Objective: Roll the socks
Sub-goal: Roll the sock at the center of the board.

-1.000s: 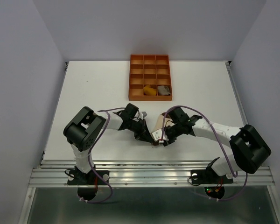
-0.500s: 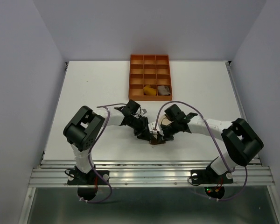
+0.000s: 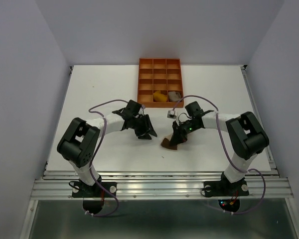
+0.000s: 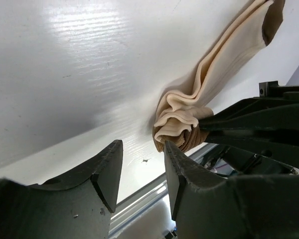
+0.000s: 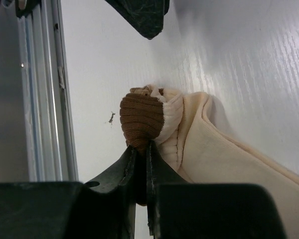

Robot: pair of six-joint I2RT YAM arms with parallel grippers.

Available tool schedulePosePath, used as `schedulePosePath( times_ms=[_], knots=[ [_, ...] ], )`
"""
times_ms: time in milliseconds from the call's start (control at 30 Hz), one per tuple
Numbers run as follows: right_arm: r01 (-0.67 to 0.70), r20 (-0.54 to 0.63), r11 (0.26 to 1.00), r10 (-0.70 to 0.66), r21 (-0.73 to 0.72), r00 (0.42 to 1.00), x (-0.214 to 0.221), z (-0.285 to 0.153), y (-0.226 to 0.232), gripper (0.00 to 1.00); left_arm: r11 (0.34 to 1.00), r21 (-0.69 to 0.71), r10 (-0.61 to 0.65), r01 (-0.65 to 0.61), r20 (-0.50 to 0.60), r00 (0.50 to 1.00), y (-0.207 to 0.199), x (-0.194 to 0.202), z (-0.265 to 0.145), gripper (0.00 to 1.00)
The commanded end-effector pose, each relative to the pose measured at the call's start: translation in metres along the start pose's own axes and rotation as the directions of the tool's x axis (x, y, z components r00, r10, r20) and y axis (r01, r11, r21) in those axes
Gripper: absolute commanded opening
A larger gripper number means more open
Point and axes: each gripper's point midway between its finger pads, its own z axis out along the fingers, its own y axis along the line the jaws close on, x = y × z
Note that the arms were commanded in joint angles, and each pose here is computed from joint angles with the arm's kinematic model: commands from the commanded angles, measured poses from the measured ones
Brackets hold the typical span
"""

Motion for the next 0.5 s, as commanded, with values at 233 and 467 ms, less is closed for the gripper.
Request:
schedulePosePath(
  times_ms=[233,467],
  knots=[
    [-0.356,0.077,0.934,0.353,0.022,0.932,-0.014,-0.014,-0.033,0.03,0.945,0.130,0.286,-0.301,0.126,0.950,-0.057,-0.003,0.001,0.49],
    [-0.340,0.113,0.940,0.336,0.022,0.935,-0.020,-0.016,-0.029,0.04,0.910,0.169,0.359,-0.379,0.135,0.923,-0.067,0.005,0.017,0.49]
  ],
)
